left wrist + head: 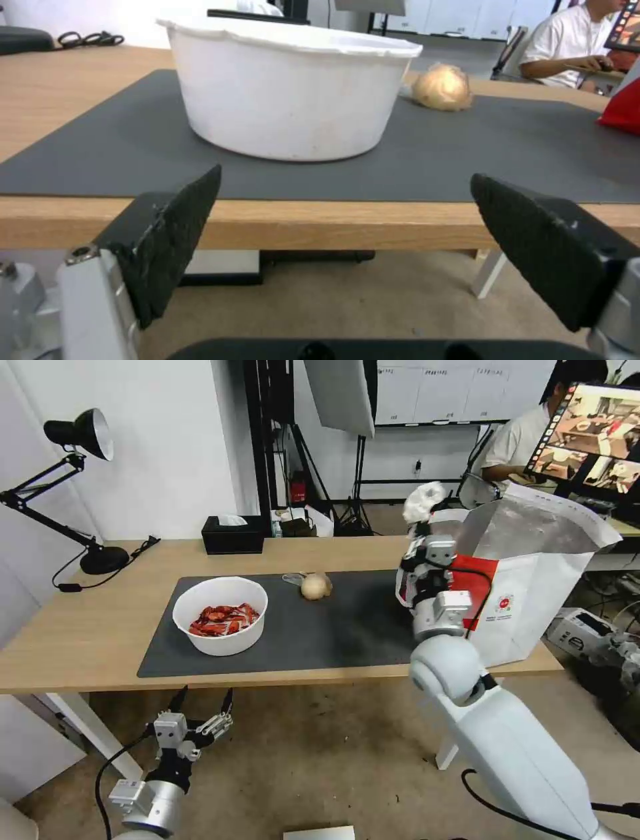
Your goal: Pick up the trash from the table and place it into the takeout bag.
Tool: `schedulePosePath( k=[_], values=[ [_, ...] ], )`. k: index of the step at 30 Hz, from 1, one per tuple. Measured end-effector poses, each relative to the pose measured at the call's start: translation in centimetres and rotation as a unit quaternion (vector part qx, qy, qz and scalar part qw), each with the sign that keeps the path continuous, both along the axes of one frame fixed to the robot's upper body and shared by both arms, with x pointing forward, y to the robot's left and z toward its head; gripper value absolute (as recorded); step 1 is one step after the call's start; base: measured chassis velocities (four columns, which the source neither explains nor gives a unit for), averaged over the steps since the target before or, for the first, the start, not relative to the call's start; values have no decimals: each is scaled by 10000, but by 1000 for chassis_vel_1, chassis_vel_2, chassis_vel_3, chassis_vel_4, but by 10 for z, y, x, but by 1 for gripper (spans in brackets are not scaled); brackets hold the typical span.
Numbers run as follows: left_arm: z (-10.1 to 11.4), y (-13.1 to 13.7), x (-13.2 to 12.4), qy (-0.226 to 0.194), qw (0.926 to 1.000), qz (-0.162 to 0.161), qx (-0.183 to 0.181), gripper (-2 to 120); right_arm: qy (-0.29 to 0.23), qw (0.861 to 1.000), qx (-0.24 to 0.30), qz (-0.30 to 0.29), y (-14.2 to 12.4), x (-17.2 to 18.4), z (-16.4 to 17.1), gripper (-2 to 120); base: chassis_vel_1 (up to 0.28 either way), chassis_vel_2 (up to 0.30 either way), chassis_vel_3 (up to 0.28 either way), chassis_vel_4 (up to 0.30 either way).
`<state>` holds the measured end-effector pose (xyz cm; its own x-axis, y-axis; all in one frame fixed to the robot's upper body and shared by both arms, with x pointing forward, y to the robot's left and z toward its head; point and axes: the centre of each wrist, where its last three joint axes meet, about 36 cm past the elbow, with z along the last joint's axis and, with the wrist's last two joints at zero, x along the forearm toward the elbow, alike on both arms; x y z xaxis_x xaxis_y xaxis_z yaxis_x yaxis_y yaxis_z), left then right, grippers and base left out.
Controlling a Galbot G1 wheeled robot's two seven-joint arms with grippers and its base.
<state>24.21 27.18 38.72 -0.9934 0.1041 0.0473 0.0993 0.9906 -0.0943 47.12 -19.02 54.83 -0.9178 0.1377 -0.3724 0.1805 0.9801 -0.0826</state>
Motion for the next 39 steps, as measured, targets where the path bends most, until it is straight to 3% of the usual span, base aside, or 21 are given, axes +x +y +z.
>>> schedulePosePath(
  k=[10, 17, 33, 39],
  values=[
    [-2, -4, 0, 17, 10000, -26, -42, 100, 379, 9973, 88, -619, -32, -4, 18, 0, 0, 0, 0, 0],
    [-2, -6, 0, 13, 10000, -53, -67, 100, 845, 9947, 369, -459, -40, -5, 24, 30, 0, 0, 0, 0],
    [2, -6, -1, -7, 10000, -51, -64, 100, 993, 9936, 444, -291, -42, -3, 30, 88, 0, 0, 0, 0],
    [2, -6, -1, -10, 10000, -49, -57, 100, 1005, 9935, 451, -280, -41, -2, 29, 100, 0, 0, 0, 0]
  ],
)
